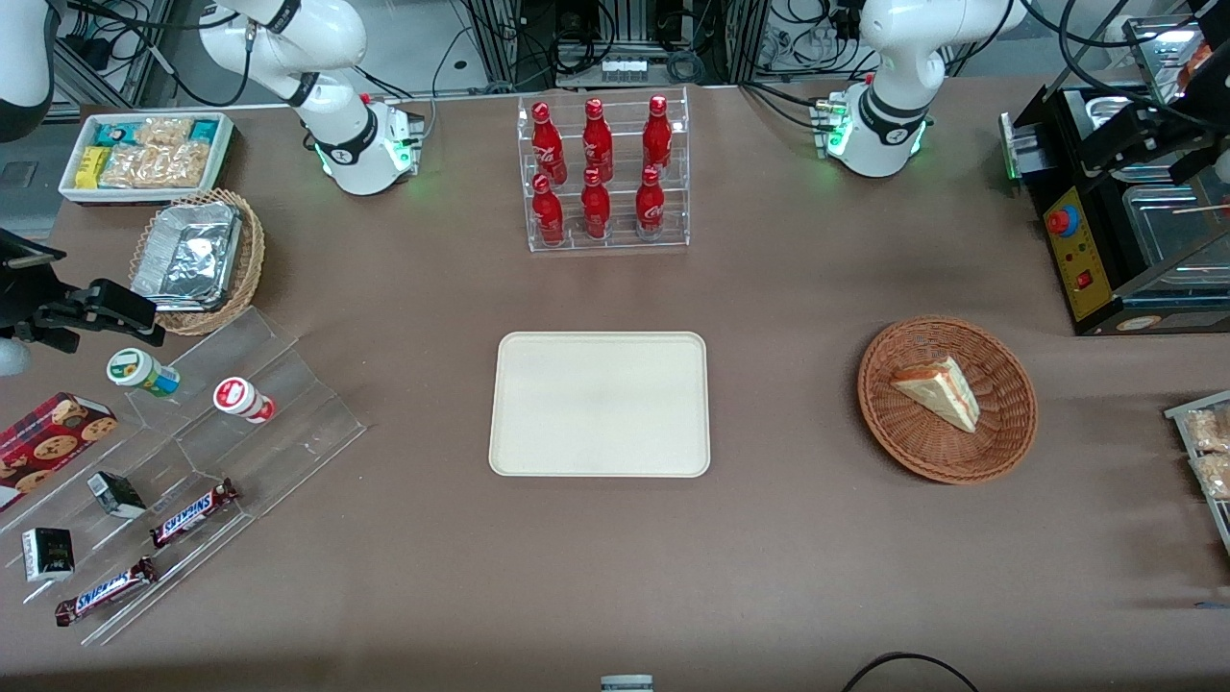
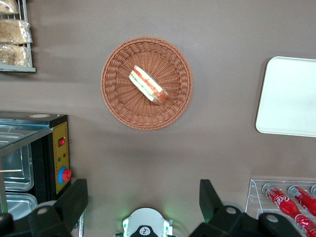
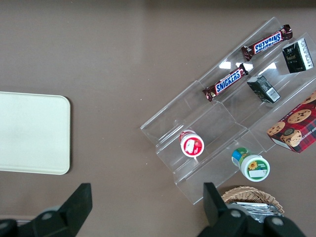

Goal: Place sandwich from basket to tray

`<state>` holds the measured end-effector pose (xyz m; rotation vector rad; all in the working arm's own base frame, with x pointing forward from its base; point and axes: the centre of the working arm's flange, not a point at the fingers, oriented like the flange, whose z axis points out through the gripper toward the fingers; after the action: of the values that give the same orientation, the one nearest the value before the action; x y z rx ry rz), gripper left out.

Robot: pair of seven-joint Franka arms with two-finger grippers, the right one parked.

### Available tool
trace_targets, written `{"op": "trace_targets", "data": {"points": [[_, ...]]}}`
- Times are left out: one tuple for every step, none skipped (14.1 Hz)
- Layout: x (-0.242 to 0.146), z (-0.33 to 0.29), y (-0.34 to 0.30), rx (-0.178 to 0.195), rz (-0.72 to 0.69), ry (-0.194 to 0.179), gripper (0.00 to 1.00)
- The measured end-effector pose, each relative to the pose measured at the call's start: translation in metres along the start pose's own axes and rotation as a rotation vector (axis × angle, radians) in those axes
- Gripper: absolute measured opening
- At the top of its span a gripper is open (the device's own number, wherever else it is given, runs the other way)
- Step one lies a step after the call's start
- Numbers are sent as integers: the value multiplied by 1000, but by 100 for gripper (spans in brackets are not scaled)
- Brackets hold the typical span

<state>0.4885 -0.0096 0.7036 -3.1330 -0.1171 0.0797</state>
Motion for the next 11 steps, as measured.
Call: {"op": "trace_targets", "data": {"points": [[0, 1, -3, -1, -6, -5, 100], [-1, 2, -5, -1, -9, -14, 100], [-1, 2, -6, -1, -10, -18, 100], [0, 3, -6, 0, -11, -20, 100], [2, 6, -8, 0, -14, -26, 100], [6, 11, -10, 0, -19, -37, 100], [10, 17, -14, 0, -32, -51, 100], [16, 26, -19, -1, -58, -70, 100], [22, 35, -25, -2, -94, -89, 100], [29, 45, -29, -2, -129, -105, 100], [37, 54, -31, 3, -162, -115, 100]]}}
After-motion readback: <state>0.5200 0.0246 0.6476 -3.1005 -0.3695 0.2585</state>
